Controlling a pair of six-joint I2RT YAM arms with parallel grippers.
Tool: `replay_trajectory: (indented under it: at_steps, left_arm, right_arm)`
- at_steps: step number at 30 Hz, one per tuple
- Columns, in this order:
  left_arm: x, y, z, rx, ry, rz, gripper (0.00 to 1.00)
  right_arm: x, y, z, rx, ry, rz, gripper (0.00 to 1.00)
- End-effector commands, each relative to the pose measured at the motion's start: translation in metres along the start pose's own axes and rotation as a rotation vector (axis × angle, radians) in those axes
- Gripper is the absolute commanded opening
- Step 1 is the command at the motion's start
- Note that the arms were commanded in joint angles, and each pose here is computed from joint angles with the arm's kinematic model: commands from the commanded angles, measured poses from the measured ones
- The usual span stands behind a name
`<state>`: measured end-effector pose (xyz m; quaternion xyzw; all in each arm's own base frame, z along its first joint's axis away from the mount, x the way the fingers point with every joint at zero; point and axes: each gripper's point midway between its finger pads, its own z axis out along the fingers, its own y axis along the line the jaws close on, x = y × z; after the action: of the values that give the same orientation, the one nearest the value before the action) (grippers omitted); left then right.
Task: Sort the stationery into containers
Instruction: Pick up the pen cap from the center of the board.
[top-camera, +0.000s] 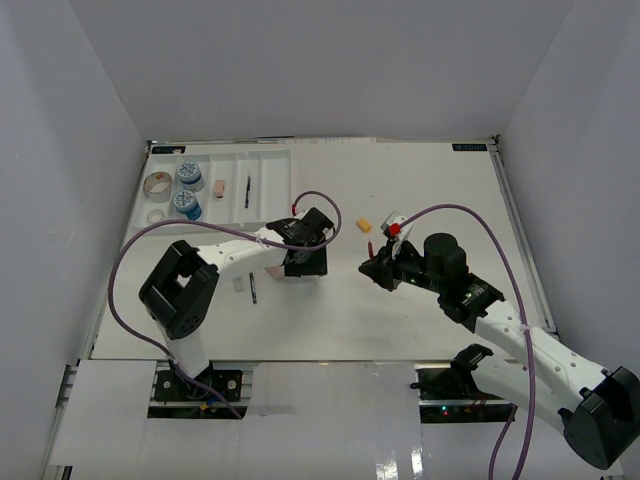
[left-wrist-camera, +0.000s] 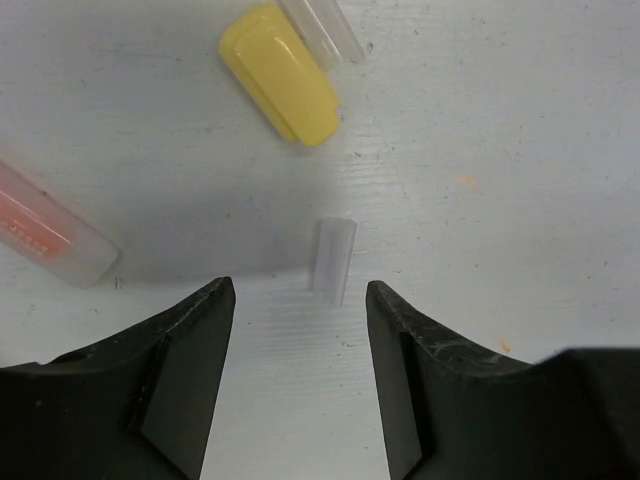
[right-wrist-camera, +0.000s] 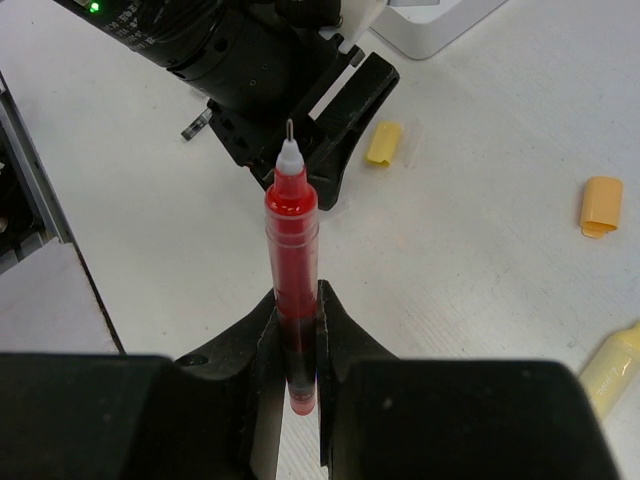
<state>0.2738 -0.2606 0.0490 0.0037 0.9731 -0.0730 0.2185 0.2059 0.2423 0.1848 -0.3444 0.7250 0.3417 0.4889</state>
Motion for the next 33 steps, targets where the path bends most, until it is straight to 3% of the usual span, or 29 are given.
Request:
replay_trajectory:
  at_steps: [1,11,21,25,29,33]
  left_arm:
    - [-0.012,-0.013,0.003,0.034,-0.016,0.008,0.65]
    - [-0.002,-0.009,0.024,-0.006,0.033,0.021,0.56]
    - [0.010,-0.008,0.025,-0.006,0.060,0.015,0.36]
    - [0.012,-0.008,0.021,0.004,0.059,0.000,0.22]
    - [-0.005,-0.016,0.004,0.041,0.001,-0.008,0.01]
    - [-0.040,-0.029,-0.026,0.112,-0.133,-0.011,0.00]
  right_arm:
    - [-0.004,0.000,-0.001,-0.005,-0.022,-0.003,0.08]
    - [-0.002,0.001,-0.001,-0.006,-0.016,0.001,0.08]
    - [0.000,0.001,-0.002,-0.004,-0.010,0.006,0.08]
    - [0.001,0.002,-0.001,-0.015,-0.004,0.013,0.08]
    - [0.003,0.004,0.000,-0.028,0.008,0.024,0.08]
    - [0.000,0.008,0.001,-0.046,0.009,0.038,0.08]
